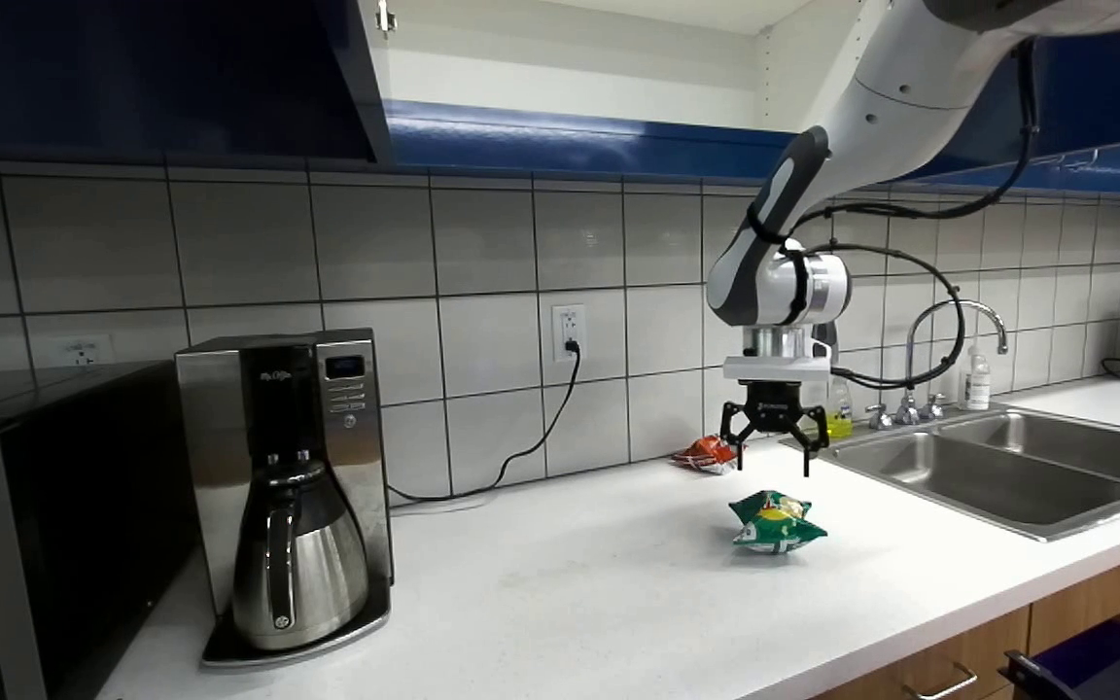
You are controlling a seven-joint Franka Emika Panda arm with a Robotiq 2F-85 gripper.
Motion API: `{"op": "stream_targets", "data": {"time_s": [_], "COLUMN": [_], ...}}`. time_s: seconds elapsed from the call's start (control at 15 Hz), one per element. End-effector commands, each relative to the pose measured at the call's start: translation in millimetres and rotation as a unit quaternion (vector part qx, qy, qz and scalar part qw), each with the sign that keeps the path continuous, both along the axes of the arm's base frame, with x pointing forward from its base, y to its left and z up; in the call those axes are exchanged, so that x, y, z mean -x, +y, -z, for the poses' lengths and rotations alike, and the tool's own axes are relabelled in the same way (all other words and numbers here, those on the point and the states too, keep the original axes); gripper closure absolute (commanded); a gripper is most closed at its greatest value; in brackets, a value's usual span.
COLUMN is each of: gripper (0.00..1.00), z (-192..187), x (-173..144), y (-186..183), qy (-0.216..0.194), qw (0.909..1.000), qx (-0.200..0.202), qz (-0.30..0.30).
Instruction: Pick up the bag of lays and place it on the bottom shelf
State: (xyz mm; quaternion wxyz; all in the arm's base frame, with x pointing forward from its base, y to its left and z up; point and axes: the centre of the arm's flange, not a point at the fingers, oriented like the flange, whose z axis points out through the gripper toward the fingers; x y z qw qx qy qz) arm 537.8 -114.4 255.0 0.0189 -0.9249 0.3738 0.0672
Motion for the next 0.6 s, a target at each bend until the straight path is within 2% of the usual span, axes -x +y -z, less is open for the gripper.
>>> {"op": "stream_targets", "data": {"time_s": [0.0,0.53], "gripper": [0.0,0.0], "z": [11,39], "x": [-13,-18], "y": [-4,6], "qy": [0.003,0.018], "qw": [0.9999,0.9998], "qx": [0.008,0.01], "qz": [0.01,0.005]}}
